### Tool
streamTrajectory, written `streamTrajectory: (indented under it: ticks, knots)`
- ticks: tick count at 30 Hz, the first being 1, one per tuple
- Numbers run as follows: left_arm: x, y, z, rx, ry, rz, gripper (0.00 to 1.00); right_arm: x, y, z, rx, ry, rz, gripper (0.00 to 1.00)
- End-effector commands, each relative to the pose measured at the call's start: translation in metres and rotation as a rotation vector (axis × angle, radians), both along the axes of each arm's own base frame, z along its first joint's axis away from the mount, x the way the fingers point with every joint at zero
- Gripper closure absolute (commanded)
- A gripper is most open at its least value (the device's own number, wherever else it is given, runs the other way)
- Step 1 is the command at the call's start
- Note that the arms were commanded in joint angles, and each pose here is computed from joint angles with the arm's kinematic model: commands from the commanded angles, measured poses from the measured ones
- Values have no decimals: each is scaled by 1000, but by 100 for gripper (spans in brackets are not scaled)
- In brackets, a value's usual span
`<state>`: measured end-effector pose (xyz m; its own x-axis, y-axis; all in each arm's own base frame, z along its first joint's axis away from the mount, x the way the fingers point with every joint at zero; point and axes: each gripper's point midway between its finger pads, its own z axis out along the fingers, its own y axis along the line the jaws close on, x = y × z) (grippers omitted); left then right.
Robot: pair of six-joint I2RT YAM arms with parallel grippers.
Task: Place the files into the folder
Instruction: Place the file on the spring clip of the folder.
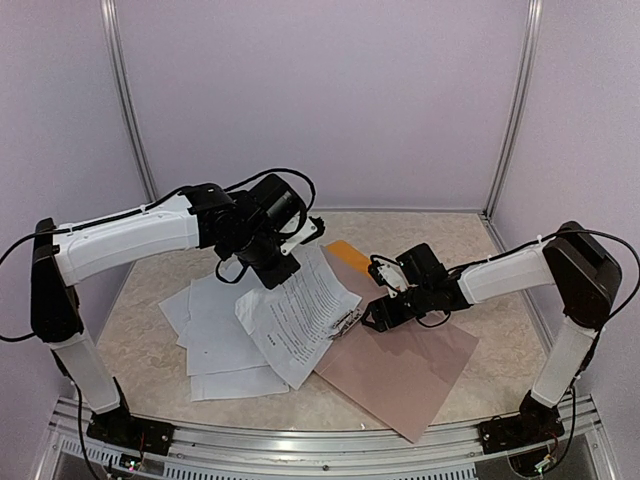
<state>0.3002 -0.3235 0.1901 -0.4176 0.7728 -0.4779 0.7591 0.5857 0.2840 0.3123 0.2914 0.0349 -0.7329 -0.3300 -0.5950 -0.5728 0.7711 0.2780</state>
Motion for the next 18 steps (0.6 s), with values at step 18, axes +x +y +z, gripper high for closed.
streamTrajectory:
  ticks: [18]
  knots:
    - [56, 2, -16, -67, 7, 98, 100, 1, -23, 5, -75, -5, -59, 26]
